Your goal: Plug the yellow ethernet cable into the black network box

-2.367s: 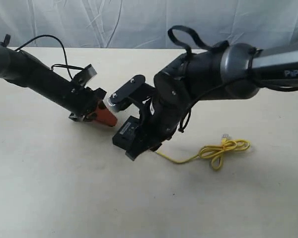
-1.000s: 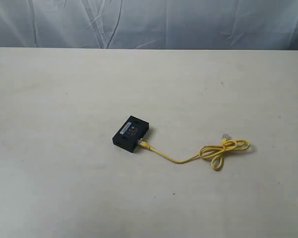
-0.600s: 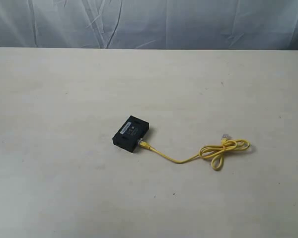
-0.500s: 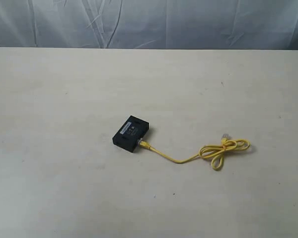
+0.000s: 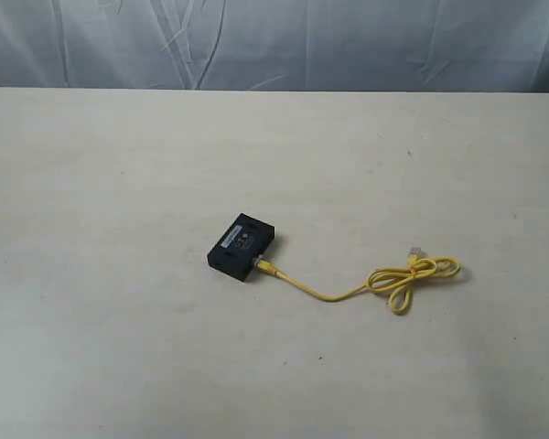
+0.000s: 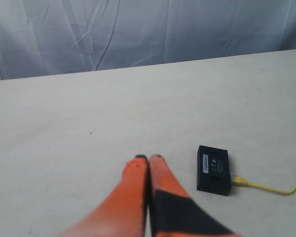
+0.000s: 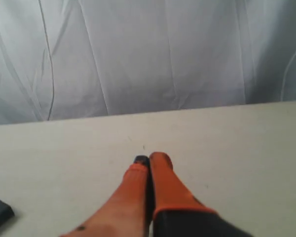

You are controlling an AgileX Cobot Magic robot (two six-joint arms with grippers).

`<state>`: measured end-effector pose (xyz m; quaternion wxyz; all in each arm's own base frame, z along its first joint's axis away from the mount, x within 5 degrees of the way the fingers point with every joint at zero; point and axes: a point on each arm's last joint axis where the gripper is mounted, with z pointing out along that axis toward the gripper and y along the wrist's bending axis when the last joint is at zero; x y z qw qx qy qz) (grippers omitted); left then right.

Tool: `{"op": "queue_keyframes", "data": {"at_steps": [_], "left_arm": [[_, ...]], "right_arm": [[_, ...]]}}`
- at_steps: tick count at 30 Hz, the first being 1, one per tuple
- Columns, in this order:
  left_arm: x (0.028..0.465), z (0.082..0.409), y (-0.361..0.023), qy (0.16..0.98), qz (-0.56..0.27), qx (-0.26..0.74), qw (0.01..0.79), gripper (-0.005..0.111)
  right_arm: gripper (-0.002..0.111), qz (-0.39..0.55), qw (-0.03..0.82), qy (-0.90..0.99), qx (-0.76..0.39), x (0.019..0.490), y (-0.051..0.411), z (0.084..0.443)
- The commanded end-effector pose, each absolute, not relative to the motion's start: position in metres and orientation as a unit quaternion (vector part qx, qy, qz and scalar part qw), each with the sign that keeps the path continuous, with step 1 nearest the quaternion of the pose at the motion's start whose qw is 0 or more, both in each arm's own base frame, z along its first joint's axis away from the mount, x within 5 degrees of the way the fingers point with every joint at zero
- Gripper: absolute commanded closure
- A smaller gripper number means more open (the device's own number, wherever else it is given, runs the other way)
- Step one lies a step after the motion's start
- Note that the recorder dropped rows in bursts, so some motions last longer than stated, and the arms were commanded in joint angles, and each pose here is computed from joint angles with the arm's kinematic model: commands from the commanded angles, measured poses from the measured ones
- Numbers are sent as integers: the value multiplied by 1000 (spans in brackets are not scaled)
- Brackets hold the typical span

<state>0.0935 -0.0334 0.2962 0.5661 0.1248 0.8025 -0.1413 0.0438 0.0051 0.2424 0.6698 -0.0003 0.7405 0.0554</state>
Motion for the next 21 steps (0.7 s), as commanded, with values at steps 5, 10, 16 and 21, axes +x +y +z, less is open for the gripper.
{"op": "queue_keyframes", "data": {"at_steps": [5, 10, 16, 21], "left_arm": [[93, 295, -33, 802, -138, 125, 567, 107], [93, 295, -33, 803, -136, 126, 567, 107], [93, 295, -33, 803, -136, 126, 567, 107], [93, 295, -33, 803, -136, 126, 567, 107]], "right_arm": [[108, 33, 621, 783, -22, 54, 5, 185], [108, 23, 622, 782, -34, 54, 5, 185], [108, 23, 622, 782, -34, 54, 5, 185], [108, 36, 622, 781, -50, 54, 7, 185]]}}
